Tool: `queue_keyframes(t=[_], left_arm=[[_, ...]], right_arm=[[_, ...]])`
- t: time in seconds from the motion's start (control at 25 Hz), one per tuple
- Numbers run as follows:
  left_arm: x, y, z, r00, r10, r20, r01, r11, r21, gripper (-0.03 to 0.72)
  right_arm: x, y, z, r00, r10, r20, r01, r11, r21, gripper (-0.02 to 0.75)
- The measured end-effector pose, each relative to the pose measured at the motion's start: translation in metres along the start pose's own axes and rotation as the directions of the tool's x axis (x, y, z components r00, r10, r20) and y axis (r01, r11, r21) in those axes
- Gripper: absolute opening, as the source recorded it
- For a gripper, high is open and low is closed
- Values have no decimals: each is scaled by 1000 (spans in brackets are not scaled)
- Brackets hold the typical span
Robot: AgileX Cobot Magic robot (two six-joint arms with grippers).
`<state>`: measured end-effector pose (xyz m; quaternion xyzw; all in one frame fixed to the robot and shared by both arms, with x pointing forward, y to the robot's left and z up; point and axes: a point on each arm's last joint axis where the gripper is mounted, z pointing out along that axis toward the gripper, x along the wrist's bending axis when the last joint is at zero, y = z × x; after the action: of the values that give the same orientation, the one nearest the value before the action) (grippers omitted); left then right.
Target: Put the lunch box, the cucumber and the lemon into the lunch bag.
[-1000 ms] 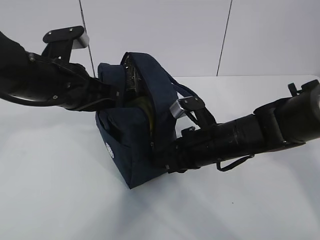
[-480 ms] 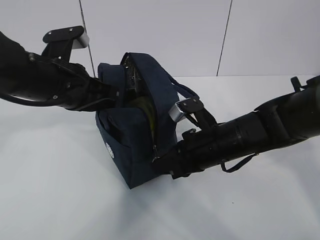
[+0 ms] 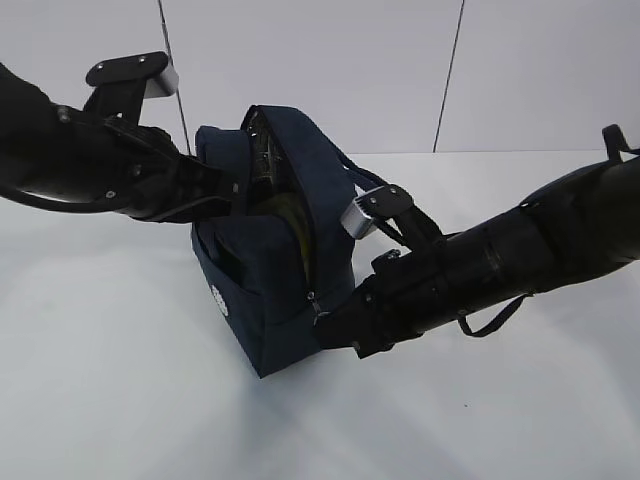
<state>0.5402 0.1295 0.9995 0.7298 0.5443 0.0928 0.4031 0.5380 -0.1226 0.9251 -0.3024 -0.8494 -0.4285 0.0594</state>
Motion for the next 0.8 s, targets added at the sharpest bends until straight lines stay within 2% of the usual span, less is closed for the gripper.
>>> queue_keyframes(t=[0.24, 0.8], left_arm=[[0, 0, 0, 1000, 0, 0, 0, 1000, 0, -6], [0, -1, 0, 1000, 0, 4, 0, 1000, 6, -6]], right_arm=[[5, 9, -11, 999, -23, 35, 23, 1000, -16, 8], [6, 8, -14, 999, 32, 41, -32, 1000, 1, 8]])
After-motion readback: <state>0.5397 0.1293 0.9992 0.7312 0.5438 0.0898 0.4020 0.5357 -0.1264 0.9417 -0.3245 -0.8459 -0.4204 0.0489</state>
